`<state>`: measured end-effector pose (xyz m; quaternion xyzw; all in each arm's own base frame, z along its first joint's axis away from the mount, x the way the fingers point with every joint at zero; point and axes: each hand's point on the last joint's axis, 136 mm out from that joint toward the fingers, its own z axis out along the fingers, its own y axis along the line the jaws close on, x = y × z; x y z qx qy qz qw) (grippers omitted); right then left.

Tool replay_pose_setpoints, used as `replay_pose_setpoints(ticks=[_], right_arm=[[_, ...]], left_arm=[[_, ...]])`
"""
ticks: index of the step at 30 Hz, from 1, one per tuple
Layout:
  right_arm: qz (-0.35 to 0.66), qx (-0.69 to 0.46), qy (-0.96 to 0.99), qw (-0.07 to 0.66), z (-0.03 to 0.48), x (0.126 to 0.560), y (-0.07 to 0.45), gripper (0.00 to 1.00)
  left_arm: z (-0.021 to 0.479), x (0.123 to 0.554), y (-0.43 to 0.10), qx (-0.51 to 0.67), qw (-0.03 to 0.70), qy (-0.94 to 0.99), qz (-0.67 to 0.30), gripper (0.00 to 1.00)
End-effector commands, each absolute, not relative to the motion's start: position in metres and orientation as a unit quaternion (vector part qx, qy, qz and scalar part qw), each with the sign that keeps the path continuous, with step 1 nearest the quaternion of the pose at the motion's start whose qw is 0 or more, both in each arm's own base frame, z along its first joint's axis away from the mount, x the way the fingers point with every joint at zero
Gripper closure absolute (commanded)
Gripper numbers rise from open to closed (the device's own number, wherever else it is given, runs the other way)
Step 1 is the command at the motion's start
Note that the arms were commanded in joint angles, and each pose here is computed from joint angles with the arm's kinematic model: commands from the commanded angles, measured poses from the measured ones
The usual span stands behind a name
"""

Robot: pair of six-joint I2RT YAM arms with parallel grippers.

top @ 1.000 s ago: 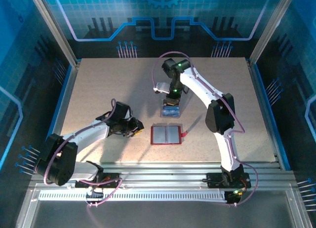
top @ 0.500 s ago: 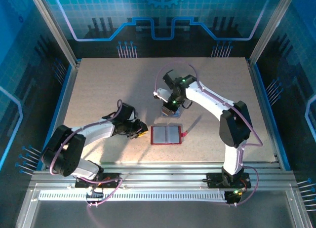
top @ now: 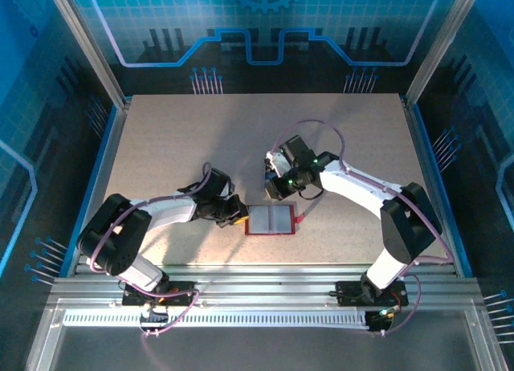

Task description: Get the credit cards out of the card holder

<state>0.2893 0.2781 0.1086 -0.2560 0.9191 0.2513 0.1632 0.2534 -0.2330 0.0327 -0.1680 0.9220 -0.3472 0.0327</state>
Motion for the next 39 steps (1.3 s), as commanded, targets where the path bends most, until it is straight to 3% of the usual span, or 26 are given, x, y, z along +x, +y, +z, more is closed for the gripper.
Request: replay_pose_setpoints(ticks=[1, 13, 18, 39], right_arm=[[0.31, -0.197, 0.915, 0.163, 0.12, 0.283, 0.295, 0.86], [0.352, -0.128, 0.924, 0.078, 0.092, 0.26, 0.299, 0.85], [0.362, -0.117, 0.923, 0.057, 0.084, 0.258, 0.303, 0.8], [0.374, -0.102, 0.921, 0.019, 0.066, 0.252, 0.31, 0.79]], left_arm=[[0.037, 0.257, -0.244, -0.163, 0.026, 0.918, -0.359, 0.89], [0.03, 0.252, -0.24, -0.167, 0.021, 0.923, -0.345, 0.91], [0.025, 0.25, -0.237, -0.169, 0.019, 0.927, -0.335, 0.92], [0.024, 0.247, -0.23, -0.17, 0.026, 0.931, -0.321, 0.93]])
